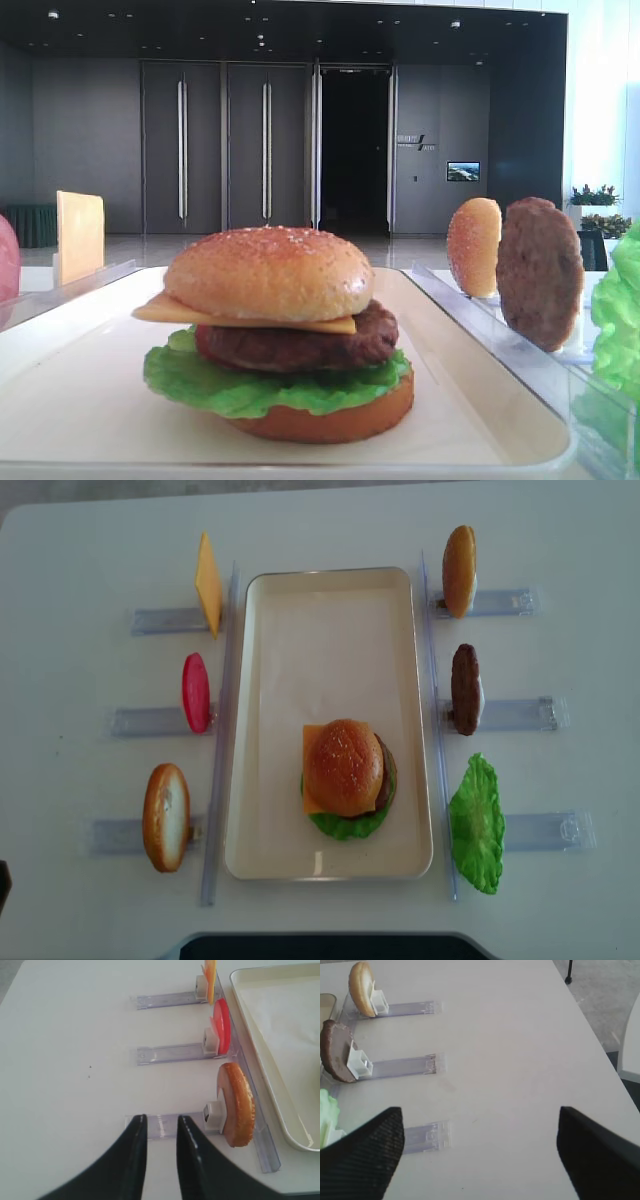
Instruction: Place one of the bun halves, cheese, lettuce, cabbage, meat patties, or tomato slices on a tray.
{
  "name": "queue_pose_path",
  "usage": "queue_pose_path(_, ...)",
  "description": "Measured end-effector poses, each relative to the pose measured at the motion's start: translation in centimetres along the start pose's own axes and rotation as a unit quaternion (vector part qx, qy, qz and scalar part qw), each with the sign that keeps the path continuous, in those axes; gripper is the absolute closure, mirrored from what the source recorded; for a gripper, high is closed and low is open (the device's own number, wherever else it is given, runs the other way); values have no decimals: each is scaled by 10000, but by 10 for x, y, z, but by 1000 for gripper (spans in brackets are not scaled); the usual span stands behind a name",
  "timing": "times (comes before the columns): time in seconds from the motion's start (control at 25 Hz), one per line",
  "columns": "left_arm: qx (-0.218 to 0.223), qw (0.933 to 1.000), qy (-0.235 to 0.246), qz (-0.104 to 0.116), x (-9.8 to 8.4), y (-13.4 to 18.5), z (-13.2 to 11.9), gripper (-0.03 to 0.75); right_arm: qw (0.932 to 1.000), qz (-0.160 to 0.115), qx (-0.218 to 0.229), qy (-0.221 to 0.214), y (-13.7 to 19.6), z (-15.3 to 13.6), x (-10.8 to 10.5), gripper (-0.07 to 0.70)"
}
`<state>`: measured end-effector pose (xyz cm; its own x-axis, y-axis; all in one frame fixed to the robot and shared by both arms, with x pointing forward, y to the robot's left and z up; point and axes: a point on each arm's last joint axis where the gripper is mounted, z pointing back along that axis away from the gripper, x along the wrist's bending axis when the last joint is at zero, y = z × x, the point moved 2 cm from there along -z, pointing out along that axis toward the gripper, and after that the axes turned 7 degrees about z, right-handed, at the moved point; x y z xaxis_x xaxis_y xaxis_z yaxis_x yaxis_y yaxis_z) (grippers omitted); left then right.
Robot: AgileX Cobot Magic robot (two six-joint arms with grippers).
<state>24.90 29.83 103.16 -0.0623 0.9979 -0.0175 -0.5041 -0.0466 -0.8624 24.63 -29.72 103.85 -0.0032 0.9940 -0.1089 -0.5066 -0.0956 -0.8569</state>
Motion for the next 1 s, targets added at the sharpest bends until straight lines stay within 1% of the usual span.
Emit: queue_pose_path(1.0,0,10000,0,0,0,0,0,560,10000,3,-1,-4,0,0,0,43)
